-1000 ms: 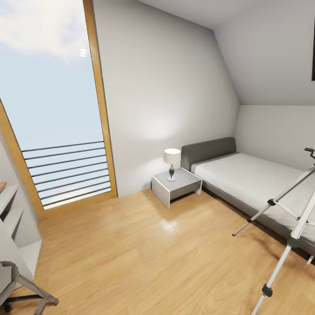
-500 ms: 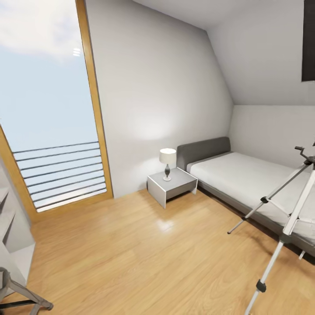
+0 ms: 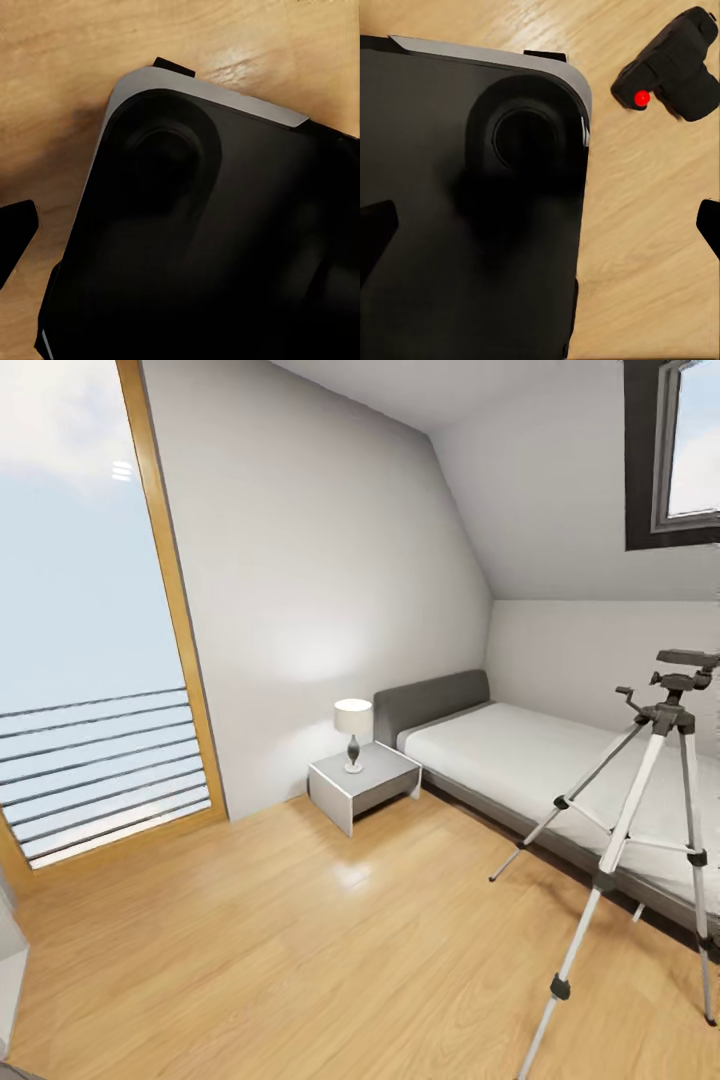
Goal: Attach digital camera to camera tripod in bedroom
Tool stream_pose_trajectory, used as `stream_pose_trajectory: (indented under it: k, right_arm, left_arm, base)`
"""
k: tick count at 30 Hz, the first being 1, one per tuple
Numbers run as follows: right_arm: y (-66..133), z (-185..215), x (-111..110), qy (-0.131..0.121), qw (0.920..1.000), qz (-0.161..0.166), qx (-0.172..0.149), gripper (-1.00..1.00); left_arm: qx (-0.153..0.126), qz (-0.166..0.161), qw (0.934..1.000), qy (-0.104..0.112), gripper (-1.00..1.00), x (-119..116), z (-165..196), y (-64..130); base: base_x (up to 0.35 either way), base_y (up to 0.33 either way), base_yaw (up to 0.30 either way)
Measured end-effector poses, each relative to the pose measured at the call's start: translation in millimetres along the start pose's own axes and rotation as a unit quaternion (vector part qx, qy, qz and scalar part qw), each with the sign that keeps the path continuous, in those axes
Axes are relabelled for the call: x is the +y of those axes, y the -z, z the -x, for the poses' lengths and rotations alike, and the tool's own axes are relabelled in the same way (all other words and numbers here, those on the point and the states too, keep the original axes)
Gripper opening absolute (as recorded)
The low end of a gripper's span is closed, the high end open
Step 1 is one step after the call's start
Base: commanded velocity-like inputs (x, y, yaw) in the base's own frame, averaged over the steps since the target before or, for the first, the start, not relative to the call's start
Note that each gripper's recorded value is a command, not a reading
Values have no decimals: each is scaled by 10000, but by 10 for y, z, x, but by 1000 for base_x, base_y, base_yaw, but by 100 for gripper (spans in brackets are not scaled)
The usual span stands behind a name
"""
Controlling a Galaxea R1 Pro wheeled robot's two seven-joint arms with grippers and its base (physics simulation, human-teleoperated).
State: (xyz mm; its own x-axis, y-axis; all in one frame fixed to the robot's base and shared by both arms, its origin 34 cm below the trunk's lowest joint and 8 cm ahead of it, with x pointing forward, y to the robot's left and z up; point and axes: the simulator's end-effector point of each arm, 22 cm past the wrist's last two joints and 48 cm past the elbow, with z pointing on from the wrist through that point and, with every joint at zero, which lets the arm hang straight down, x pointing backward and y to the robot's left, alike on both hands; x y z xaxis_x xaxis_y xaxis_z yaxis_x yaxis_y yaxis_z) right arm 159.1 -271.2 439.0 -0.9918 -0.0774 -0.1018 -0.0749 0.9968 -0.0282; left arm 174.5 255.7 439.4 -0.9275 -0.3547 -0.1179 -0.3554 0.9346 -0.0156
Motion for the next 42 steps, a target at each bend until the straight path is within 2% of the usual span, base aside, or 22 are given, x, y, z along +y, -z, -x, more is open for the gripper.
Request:
stream_pose_trajectory:
  k: [9, 23, 42]
  right_arm:
    - [0, 0, -2, 0, 10000, -5, 0, 100]
    - [0, 7, -6, 0, 10000, -5, -16, 100]
    - [0, 5, -1, -2, 10000, -1, -13, 100]
  left_arm:
    - [-1, 4, 10000, 0, 100, 7, 2, 0]
    - [-2, 2, 10000, -1, 100, 4, 3, 0]
    - [-9, 7, 10000, -3, 100, 12, 12, -1]
  base:
    - [0, 248, -38]
    - [0, 33, -13]
    - [0, 0, -258]
